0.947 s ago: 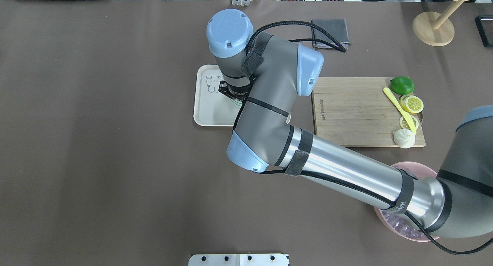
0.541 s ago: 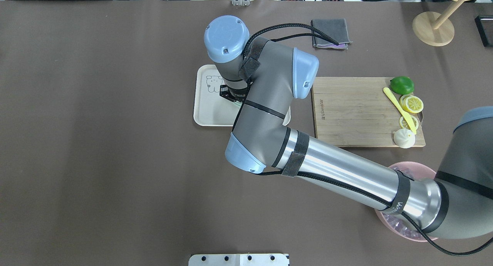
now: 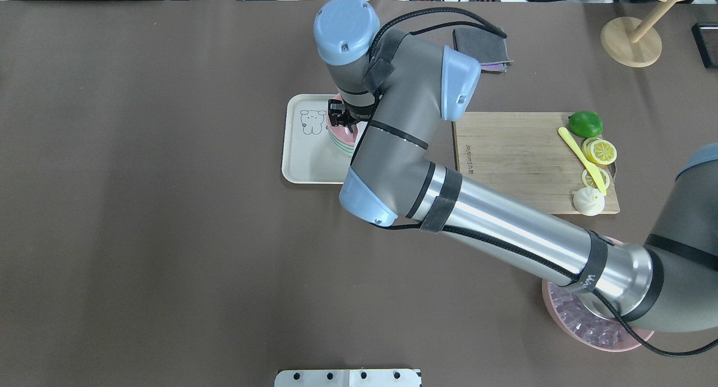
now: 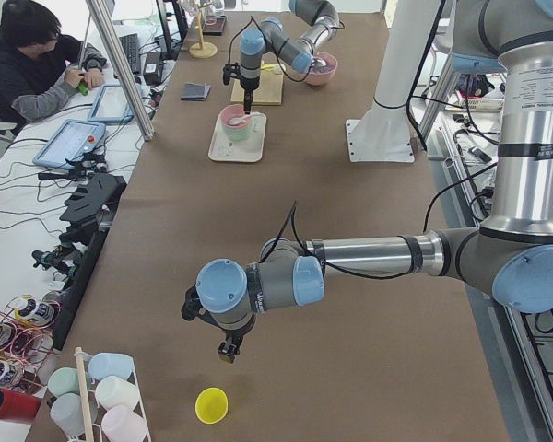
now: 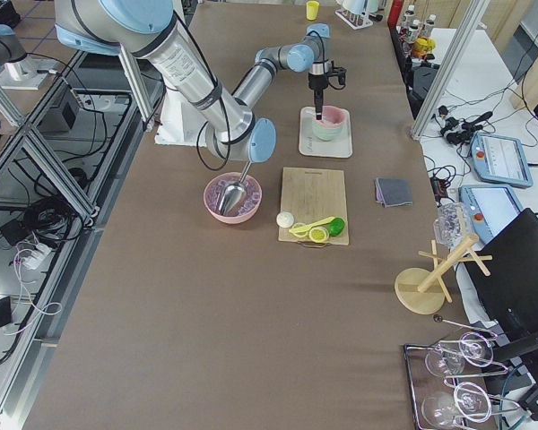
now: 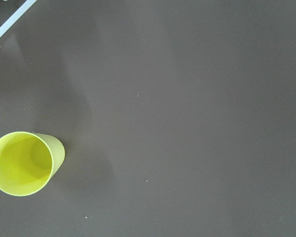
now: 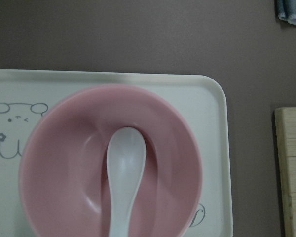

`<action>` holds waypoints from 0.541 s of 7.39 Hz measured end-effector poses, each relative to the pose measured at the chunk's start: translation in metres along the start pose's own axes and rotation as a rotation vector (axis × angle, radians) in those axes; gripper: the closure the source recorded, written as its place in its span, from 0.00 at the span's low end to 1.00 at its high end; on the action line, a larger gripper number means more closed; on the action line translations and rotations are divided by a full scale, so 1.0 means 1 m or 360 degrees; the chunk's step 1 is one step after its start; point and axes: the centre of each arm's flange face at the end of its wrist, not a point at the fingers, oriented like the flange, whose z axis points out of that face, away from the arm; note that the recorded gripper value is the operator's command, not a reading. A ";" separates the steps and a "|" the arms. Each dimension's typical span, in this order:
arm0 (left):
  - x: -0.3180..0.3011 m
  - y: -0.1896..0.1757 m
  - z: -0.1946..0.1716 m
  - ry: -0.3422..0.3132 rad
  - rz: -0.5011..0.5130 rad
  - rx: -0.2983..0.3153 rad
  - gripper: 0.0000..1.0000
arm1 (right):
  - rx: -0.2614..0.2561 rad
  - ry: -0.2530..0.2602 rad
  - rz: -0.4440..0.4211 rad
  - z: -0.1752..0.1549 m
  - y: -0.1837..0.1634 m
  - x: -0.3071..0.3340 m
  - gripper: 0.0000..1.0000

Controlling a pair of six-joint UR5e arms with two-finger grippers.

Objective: Stack pink bowl on green and place spoon

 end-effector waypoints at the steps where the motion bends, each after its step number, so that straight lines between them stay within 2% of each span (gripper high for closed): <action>1: 0.003 -0.001 -0.003 -0.0009 -0.0107 0.0007 0.02 | -0.0023 -0.0029 -0.0001 -0.009 -0.027 0.027 0.00; 3: 0.023 -0.001 -0.019 -0.0053 -0.0373 0.0053 0.02 | -0.0046 -0.0076 -0.0024 -0.019 -0.073 0.101 0.00; 4: 0.036 -0.001 -0.028 -0.0080 -0.0443 0.0078 0.02 | -0.0045 -0.0121 -0.0050 -0.015 -0.087 0.153 0.00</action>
